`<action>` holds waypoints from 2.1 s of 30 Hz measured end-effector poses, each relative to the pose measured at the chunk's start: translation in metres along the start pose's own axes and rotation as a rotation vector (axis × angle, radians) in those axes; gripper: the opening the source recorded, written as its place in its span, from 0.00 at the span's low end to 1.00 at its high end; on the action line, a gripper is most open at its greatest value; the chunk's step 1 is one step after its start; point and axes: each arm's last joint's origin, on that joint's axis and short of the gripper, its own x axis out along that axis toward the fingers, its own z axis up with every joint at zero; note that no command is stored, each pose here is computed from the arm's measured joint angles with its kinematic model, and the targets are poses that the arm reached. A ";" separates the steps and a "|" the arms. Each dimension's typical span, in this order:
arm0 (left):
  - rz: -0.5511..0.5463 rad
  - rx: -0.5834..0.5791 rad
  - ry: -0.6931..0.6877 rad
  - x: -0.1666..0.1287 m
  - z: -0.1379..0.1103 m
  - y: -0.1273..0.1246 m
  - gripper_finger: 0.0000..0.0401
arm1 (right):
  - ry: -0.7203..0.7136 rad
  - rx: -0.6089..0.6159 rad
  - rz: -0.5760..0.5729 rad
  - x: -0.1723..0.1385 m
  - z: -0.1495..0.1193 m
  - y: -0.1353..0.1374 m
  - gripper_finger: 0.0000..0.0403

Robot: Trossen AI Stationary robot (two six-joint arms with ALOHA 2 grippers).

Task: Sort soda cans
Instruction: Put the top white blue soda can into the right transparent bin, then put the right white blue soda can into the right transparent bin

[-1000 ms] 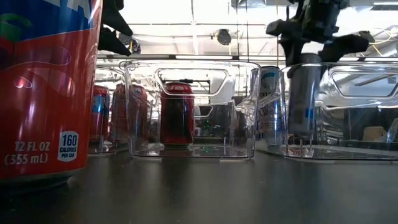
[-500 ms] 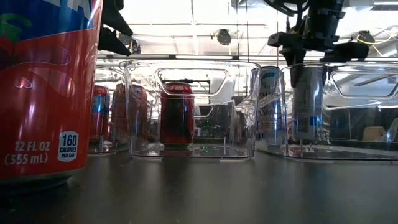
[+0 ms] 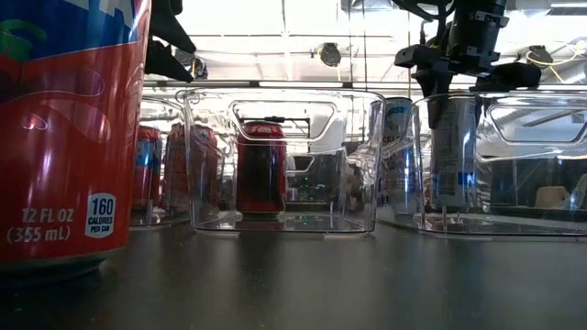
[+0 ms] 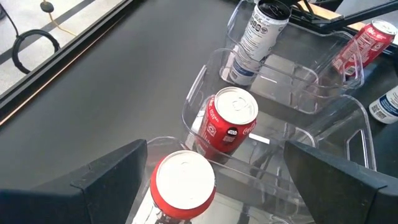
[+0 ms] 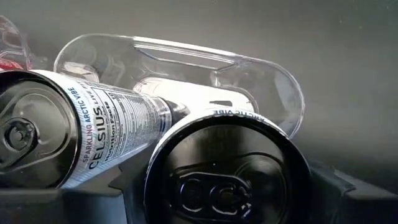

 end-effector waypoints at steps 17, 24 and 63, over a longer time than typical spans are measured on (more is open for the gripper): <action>0.001 0.000 0.000 0.000 0.000 0.000 0.96 | -0.003 -0.074 -0.043 0.012 -0.002 0.007 0.68; 0.001 0.000 0.000 0.000 0.000 0.000 0.96 | 0.004 -0.078 -0.044 0.012 -0.003 0.007 0.80; 0.001 0.000 0.000 0.000 0.000 0.000 0.96 | 0.196 0.192 0.180 -0.110 -0.115 0.010 0.84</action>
